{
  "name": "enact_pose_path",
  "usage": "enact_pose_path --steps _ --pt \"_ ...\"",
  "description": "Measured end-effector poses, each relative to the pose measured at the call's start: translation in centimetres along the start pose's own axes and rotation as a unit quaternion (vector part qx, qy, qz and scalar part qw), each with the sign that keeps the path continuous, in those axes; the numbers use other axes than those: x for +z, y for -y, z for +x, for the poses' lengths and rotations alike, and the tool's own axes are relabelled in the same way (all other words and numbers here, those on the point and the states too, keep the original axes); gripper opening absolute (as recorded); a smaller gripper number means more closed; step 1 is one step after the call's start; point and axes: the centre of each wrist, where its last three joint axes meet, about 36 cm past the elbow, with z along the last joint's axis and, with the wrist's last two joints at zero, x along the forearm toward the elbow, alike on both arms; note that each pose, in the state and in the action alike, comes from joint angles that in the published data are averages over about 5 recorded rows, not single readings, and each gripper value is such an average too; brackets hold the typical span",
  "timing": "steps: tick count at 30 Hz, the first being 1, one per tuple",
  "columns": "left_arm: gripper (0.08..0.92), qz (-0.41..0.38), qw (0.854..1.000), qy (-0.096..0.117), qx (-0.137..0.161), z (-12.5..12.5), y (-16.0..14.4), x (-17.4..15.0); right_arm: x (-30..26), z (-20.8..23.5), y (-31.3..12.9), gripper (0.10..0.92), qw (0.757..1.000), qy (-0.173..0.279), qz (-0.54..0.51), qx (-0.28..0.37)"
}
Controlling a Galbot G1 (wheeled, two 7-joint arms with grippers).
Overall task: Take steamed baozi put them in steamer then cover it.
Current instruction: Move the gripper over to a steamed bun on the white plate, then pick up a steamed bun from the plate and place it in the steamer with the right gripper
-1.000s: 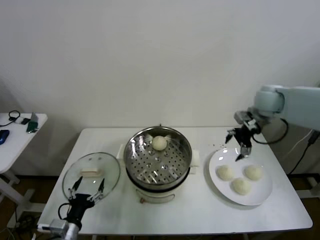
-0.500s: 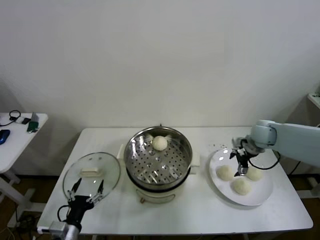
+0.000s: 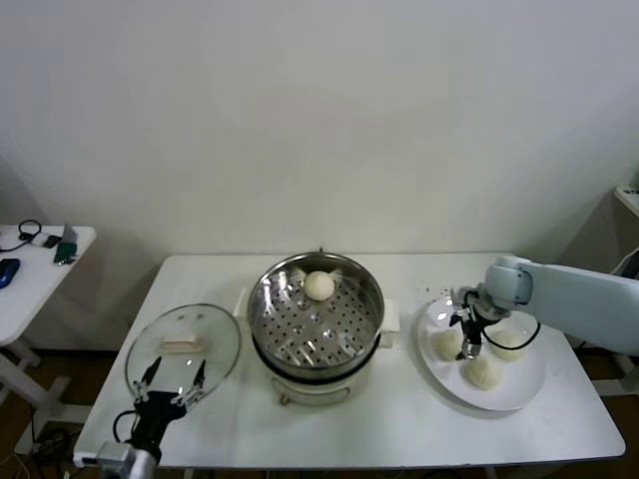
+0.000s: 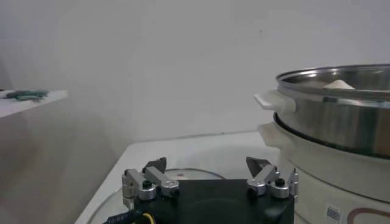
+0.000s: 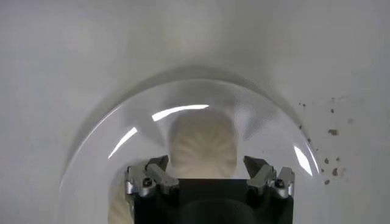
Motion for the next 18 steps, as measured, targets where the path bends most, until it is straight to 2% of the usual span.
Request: enact_pose_path --steps 6,13,18 --pt "0.823 -0.001 1.0 -0.001 0.002 -0.1 0.1 0.0 -0.2 -0.2 0.3 0.711 1.0 0.001 -0.001 -0.004" --pt "0.823 -0.003 1.0 -0.002 0.003 -0.1 0.1 0.0 -0.2 0.4 0.7 0.696 1.0 0.008 0.001 -0.01" --pt "0.823 -0.004 1.0 0.0 0.002 0.0 0.1 -0.1 -0.9 3.1 2.1 0.696 1.0 0.017 0.011 -0.01"
